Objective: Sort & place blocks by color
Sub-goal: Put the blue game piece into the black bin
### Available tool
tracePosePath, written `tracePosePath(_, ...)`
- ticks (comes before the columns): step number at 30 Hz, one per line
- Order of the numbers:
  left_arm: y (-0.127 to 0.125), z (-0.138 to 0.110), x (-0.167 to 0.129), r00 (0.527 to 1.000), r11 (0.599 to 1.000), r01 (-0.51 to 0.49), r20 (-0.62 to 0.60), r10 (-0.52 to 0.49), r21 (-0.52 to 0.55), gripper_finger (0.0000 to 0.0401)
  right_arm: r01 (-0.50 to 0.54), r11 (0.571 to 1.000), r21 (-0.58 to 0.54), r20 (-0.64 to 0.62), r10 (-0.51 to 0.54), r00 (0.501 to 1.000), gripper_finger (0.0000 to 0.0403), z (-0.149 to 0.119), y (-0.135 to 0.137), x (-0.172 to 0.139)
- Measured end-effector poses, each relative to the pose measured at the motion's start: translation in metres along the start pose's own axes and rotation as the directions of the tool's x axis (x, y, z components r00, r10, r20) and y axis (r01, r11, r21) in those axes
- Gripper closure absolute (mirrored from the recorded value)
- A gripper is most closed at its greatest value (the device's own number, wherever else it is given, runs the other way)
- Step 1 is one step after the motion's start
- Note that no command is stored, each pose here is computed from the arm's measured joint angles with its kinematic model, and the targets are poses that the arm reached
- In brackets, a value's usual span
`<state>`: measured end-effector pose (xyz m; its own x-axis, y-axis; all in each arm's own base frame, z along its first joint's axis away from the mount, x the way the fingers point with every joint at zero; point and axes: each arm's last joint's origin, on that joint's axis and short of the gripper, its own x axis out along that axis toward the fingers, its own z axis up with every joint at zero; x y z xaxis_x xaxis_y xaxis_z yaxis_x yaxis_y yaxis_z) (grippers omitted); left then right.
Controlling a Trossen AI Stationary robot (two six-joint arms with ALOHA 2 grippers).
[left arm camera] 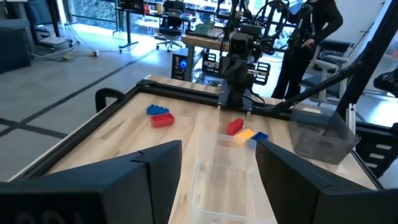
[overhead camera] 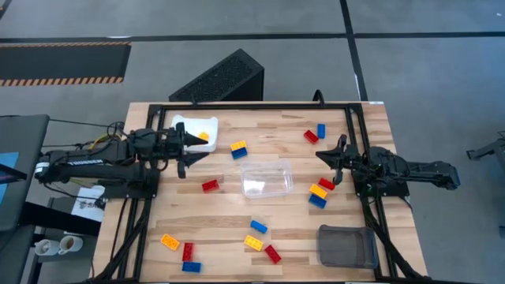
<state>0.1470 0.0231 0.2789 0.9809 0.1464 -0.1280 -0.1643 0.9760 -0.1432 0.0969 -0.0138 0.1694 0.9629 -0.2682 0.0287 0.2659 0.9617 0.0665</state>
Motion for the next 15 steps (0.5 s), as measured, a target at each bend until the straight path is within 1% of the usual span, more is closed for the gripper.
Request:
tracePosePath(3, 0.0005, 0.0000, 0.0000, 1.000, 1.000, -0.017, 0.001, 0.017, 0.000, 0.0212, 0.000, 1.000, 0.000, 0.000, 0.000, 1.000, 0.0360, 0.0000, 0.0000, 0.0000)
tracePosePath(6, 0.0011, -0.0003, 0.0000, 0.999, 0.999, -0.036, 0.000, 0.036, -0.029, 0.0212, 0.000, 1.000, 0.000, 0.001, 0.000, 1.000, 0.0360, 0.0001, 0.0000, 0.0000)
tracePosePath(15, 0.0006, -0.0004, 0.0000, 1.000, 0.996, -0.018, -0.002, 0.018, -0.090, 0.0212, 0.000, 1.000, 0.000, 0.000, 0.000, 1.000, 0.0360, 0.0001, 0.0000, 0.0000)
